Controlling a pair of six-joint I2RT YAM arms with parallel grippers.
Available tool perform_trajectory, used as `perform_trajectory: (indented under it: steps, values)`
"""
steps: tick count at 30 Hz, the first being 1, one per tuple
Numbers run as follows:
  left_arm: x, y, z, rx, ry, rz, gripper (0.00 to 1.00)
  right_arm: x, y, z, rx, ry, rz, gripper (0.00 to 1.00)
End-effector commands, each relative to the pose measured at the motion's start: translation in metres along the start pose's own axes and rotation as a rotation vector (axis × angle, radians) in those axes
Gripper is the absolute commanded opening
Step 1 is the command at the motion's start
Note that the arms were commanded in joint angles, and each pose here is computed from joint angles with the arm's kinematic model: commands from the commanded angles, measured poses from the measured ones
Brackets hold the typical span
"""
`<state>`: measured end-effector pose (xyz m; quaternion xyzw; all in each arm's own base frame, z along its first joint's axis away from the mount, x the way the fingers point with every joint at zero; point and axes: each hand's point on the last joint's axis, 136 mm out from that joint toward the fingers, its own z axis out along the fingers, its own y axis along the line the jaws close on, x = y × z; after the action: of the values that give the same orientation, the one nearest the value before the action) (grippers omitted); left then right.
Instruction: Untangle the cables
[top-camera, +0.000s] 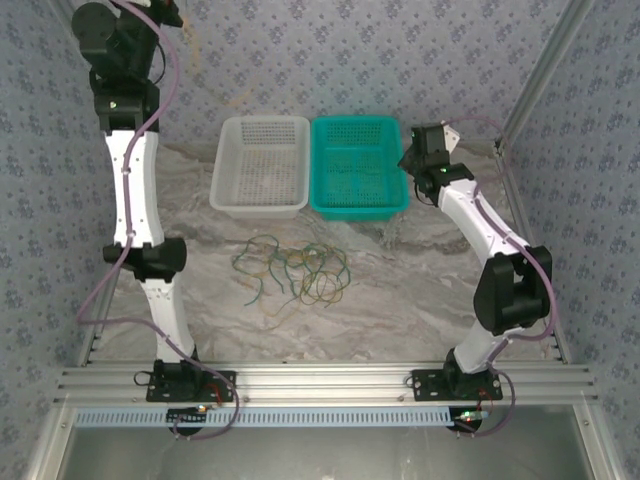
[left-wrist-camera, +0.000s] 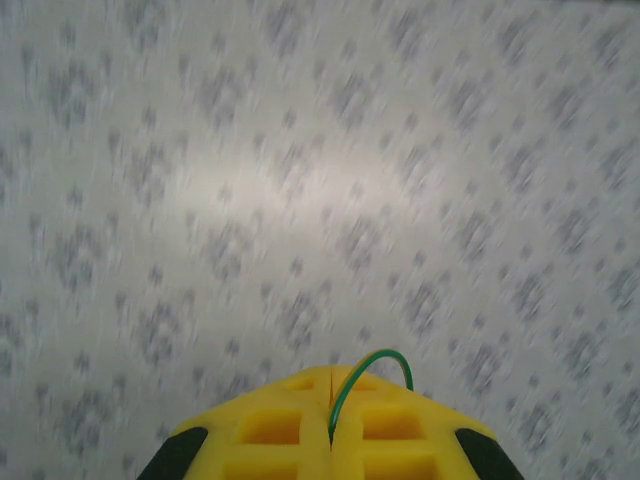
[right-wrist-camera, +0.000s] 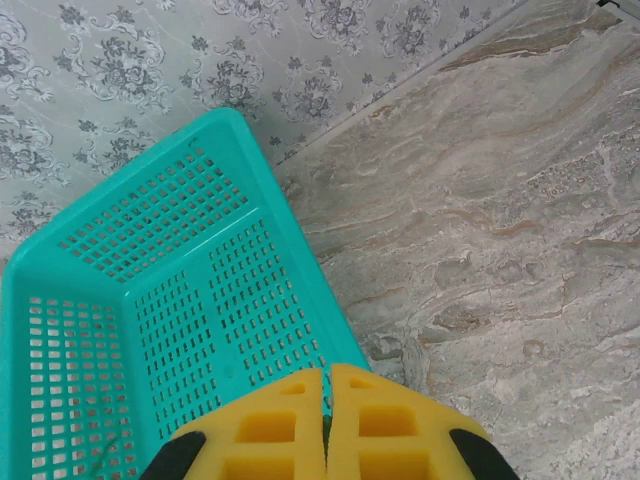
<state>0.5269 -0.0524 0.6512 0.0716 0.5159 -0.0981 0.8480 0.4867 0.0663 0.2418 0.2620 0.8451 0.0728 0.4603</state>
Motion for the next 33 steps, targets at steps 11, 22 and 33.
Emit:
perform_trajectory:
  steps: [11, 22, 33]
  values:
    - [0.125, -0.074, 0.002, 0.243, 0.36, -0.053, 0.0, -0.002, 0.014, -0.015, -0.047, -0.014, -0.026, 0.0]
    - [-0.019, -0.13, -0.039, 0.353, 0.135, -0.073, 0.0, -0.032, 0.051, -0.075, -0.184, -0.118, -0.084, 0.0]
    - [-0.029, -0.166, -0.099, 0.339, 0.324, 0.051, 0.0, -0.057, 0.134, -0.118, -0.322, -0.206, -0.135, 0.0]
